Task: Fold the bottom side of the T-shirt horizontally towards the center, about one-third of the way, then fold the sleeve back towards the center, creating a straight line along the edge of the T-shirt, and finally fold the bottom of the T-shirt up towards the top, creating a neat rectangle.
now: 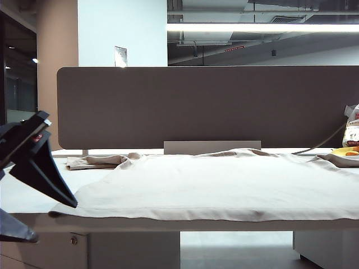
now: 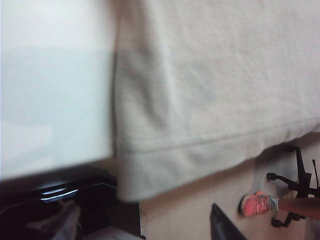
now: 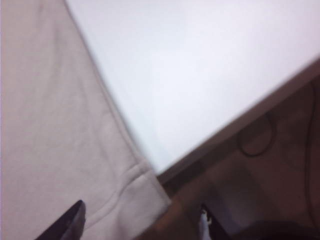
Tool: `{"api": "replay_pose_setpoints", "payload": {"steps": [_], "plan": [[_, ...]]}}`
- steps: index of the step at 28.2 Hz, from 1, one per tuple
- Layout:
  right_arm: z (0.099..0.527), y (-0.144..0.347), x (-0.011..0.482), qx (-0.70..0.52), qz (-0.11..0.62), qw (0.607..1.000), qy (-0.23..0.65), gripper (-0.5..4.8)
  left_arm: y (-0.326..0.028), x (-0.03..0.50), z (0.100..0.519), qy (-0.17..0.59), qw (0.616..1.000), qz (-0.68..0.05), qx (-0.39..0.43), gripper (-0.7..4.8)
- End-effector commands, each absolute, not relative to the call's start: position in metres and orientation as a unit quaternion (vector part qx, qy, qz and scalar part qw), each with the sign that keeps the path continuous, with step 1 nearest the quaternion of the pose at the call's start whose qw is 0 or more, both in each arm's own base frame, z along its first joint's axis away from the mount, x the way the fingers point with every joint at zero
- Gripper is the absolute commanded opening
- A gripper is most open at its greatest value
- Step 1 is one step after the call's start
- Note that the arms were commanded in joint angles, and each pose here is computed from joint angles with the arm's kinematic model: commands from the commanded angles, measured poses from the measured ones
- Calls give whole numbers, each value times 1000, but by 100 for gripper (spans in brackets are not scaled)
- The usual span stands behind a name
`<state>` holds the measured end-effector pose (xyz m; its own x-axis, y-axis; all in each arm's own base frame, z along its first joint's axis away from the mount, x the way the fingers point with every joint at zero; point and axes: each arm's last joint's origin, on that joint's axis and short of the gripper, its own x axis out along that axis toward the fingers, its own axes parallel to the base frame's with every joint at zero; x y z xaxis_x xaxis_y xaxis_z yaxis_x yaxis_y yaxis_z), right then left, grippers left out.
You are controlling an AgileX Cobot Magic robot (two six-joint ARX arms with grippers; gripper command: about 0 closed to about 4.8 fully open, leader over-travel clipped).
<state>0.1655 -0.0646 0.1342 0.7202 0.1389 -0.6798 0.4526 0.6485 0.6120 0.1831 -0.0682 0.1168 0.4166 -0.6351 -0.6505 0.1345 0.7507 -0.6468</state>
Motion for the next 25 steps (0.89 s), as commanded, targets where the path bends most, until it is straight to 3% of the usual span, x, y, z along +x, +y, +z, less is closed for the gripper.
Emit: {"api": "replay_pose_setpoints", "payload": {"steps": [1,11,14,17,22,25], "plan": [[133,-65,170,414,-81,833,357,285,-70,189,120,468,807,-250,-259,341],[123,-67,175,423,-77,824,370,282,-74,202,124,469,805,-250,-263,335],[123,-67,175,423,-76,824,370,241,-75,205,123,475,800,-253,-267,327],[124,-67,176,421,-71,828,364,170,-76,206,122,477,798,-254,-267,238],[125,-68,178,418,-68,832,357,70,-76,206,122,477,798,-255,-267,189],[125,-68,178,417,-67,834,355,20,-76,206,122,474,800,-261,-260,105]]}}
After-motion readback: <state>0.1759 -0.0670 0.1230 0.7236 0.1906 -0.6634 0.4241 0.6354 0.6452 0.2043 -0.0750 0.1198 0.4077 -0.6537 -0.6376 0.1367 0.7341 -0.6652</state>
